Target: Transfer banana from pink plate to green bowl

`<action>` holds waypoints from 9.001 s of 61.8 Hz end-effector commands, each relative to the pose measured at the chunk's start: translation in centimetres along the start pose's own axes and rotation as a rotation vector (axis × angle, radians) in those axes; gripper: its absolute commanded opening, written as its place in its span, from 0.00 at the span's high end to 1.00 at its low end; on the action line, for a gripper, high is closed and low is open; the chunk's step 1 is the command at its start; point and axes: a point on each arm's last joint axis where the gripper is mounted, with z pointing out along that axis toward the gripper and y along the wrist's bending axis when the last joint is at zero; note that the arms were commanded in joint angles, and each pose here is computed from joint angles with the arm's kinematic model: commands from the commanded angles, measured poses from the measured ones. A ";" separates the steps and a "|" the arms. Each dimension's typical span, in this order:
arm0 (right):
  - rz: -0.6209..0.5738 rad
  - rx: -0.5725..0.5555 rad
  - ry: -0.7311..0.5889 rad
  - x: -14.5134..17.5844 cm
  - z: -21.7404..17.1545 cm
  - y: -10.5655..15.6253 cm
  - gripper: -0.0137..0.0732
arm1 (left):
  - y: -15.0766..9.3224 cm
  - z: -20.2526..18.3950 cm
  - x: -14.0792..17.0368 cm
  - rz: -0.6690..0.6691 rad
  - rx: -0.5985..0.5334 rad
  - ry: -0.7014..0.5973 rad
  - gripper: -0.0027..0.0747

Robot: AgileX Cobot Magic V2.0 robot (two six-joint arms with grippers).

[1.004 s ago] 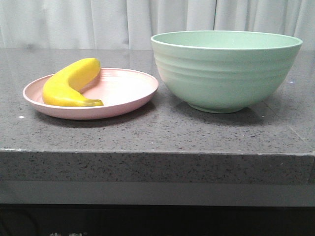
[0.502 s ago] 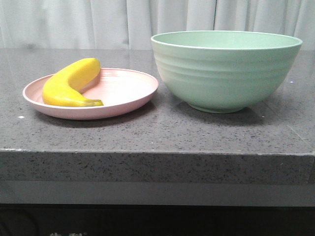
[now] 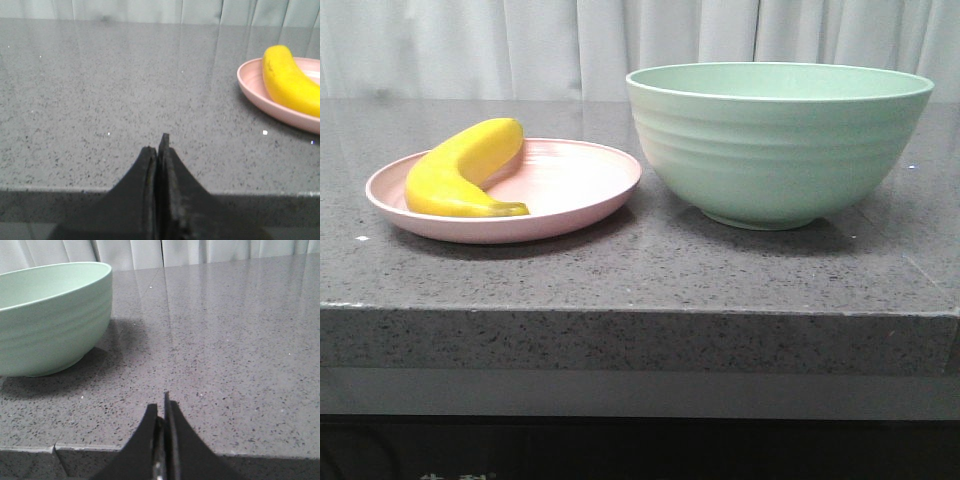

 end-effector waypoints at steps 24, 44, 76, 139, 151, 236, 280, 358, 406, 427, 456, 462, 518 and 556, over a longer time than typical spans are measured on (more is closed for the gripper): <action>-0.089 0.001 -0.169 -6.9 -1.4 1.0 0.91 | -0.2 -0.5 -8.5 -0.047 0.012 -0.145 0.99; -0.086 0.003 -0.021 -13.7 1.9 2.1 0.91 | -0.3 4.3 -14.2 -0.012 0.000 -0.024 0.99; -0.085 0.009 -0.026 -13.9 2.6 2.0 0.09 | -0.4 4.9 -14.3 -0.084 0.015 -0.014 0.28; -0.084 0.009 -0.026 -13.9 2.6 2.0 0.11 | -12.8 23.3 -13.5 0.003 0.357 0.823 0.26; -0.084 0.009 -0.026 -13.9 2.6 2.0 0.11 | -13.0 24.2 -12.3 0.007 0.350 0.852 0.26; 0.530 -0.300 0.241 -18.5 7.5 6.1 0.11 | -17.8 11.9 -21.4 0.161 0.733 0.498 0.79; 0.843 -0.838 0.578 -14.8 16.2 14.4 0.12 | -19.1 10.5 -21.3 0.184 0.802 0.494 0.79; 0.485 -0.663 0.313 -21.1 19.5 10.0 0.60 | -17.7 9.8 -22.8 0.234 0.762 0.395 0.12; -0.183 -0.542 0.453 -18.4 28.0 10.8 0.49 | -16.1 11.1 -22.7 0.193 0.676 0.430 0.12; -0.178 -0.540 0.455 -18.4 28.0 10.8 0.27 | -16.1 11.1 -22.7 0.193 0.676 0.430 0.12; 0.028 -0.217 0.749 -22.5 23.8 8.1 0.67 | -12.6 13.7 -23.4 0.120 0.488 0.391 0.39; -0.017 -0.183 0.777 -22.6 23.6 7.7 0.83 | -10.5 14.7 -23.6 0.091 0.398 0.383 0.57; -0.073 -0.127 0.153 -17.2 8.8 4.8 0.92 | -0.7 4.7 -16.8 -0.071 0.034 0.092 0.99; -0.075 -0.126 -0.124 -10.9 1.3 2.6 0.92 | -0.5 -1.1 -12.5 -0.071 0.042 -0.095 0.99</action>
